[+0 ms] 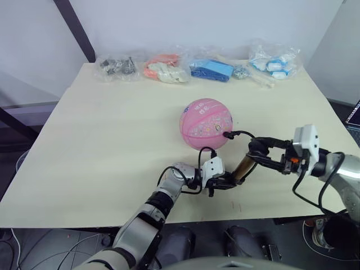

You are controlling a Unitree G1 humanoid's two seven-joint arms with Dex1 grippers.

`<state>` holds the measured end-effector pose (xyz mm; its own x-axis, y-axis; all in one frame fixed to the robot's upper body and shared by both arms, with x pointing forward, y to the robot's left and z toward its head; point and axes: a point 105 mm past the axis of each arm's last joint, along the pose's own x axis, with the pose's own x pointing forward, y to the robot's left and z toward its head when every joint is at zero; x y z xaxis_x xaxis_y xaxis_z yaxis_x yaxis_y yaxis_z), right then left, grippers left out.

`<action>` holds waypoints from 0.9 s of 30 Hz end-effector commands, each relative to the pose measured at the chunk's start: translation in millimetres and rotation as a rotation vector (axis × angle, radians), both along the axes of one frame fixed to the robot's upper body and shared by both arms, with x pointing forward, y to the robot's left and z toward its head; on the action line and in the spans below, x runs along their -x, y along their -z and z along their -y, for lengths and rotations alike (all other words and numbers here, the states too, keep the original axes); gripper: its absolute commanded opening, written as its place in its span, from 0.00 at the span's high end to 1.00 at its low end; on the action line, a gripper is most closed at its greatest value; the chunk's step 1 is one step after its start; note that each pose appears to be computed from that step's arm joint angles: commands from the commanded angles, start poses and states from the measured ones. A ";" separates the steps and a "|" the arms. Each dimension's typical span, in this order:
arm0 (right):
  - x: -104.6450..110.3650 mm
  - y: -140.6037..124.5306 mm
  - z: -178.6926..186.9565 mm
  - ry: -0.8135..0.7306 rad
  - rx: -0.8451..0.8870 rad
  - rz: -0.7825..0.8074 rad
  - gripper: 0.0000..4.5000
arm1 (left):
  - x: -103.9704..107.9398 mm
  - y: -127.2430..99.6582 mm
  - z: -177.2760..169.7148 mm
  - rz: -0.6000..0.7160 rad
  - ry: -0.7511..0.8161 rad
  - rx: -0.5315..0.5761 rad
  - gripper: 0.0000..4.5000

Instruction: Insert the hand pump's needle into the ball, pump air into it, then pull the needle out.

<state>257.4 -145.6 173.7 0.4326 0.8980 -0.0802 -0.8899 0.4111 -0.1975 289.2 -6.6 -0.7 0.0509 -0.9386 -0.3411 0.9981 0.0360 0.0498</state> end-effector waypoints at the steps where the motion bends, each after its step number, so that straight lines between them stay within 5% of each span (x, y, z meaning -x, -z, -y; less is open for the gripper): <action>1: 10.2 -45.8 0.0 -0.059 -0.057 0.118 0.58 | 7.7 32.5 -21.2 -0.114 -0.054 -0.106 0.76; 17: 17.3 -133.1 17.6 -0.103 -0.242 0.248 0.58 | 8.2 33.9 -20.8 -0.120 -0.057 -0.106 0.76; 27: 12.3 -49.3 -3.8 -0.130 -0.070 0.040 0.58 | 8.1 33.4 -19.7 -0.116 -0.054 -0.106 0.76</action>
